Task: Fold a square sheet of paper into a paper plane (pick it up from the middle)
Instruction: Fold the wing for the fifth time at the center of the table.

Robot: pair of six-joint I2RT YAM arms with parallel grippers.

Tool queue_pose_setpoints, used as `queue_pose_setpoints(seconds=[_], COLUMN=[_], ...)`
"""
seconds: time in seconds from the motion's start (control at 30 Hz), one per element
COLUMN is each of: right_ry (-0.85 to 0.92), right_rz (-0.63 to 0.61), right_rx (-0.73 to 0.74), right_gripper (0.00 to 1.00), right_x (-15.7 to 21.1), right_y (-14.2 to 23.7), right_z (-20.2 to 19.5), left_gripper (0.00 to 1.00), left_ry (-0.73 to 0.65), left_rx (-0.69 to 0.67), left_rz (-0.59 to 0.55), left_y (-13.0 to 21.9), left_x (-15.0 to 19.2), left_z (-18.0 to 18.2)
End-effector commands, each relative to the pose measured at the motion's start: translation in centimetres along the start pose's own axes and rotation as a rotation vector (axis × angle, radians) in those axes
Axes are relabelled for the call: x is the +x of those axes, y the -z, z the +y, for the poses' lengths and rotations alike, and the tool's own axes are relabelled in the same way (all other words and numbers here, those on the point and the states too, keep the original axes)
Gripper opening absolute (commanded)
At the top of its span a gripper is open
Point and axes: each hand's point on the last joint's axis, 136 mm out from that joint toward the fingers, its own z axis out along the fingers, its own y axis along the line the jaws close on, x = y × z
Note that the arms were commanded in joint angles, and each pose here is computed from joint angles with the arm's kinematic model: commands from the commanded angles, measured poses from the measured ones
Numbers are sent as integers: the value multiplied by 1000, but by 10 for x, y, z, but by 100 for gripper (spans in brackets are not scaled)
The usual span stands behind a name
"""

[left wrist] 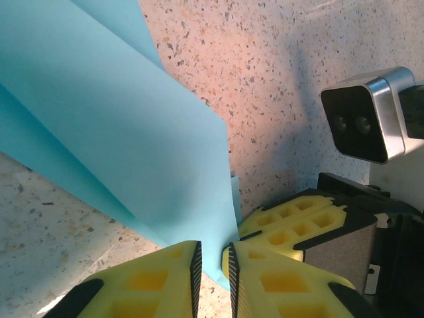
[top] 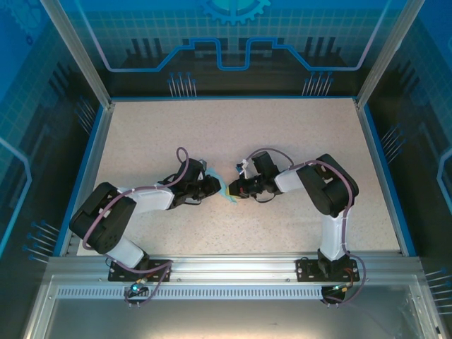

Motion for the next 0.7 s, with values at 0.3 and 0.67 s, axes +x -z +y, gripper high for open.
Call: queue_pose_setpoints(seconds=[0.3,0.67], right_ry=[-138,-140], right_rz=[36,39], right_rx=[123,136], right_gripper=[0,0], right_x=[14,7], right_y=[-2,-5], right_z=[-45,-45], left_gripper=[16,13], left_ry=[-18,-14], left_rx=[38,41], left_rz=[35,48], left_y=[-11,-19], left_x=[2,1], left_z=[-9,-9])
